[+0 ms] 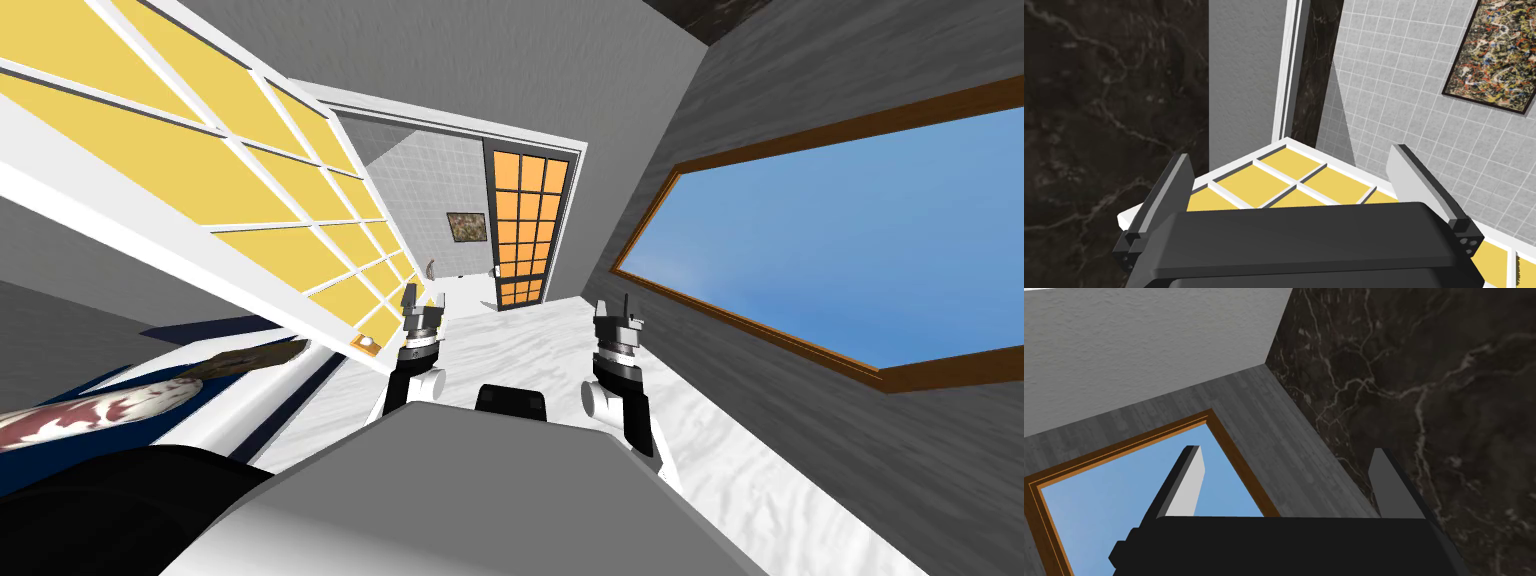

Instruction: Pull the door open

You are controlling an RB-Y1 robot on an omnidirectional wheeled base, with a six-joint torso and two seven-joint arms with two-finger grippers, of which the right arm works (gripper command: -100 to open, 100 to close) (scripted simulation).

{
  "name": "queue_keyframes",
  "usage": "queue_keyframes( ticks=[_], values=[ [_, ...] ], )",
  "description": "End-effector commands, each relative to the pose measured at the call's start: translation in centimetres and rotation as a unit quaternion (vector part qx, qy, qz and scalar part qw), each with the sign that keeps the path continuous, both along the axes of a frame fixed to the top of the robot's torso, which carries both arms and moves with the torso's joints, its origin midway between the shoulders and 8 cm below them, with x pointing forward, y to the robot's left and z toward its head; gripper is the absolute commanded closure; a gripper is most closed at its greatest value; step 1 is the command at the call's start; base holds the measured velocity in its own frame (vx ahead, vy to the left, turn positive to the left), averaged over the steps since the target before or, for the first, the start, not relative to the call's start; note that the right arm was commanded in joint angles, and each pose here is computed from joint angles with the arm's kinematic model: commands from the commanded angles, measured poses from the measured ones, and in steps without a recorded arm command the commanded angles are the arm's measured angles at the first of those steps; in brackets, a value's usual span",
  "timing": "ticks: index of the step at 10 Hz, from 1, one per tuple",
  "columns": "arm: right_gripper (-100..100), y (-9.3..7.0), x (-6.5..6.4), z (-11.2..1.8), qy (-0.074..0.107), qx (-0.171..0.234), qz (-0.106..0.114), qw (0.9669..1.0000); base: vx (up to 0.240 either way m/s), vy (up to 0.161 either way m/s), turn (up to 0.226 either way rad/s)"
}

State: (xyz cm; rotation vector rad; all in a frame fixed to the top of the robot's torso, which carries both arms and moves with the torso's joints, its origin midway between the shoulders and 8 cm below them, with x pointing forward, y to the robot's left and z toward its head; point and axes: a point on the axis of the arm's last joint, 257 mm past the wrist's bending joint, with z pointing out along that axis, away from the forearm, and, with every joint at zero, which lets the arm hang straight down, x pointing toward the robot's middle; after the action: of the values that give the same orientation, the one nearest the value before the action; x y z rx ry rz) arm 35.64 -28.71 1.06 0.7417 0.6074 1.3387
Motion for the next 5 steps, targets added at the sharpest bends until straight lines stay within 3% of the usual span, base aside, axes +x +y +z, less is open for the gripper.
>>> queue_keyframes(
  ticks=[1,5],
  values=[
    [-100,0.2,0.3,-0.6,0.006,-0.013,-0.002,0.9999,0.096,0.028,0.015],
    [-100,0.8,0.9,-1.9,0.018,-0.043,-0.007,0.9989,0.161,0.07,0.009]
  ],
)
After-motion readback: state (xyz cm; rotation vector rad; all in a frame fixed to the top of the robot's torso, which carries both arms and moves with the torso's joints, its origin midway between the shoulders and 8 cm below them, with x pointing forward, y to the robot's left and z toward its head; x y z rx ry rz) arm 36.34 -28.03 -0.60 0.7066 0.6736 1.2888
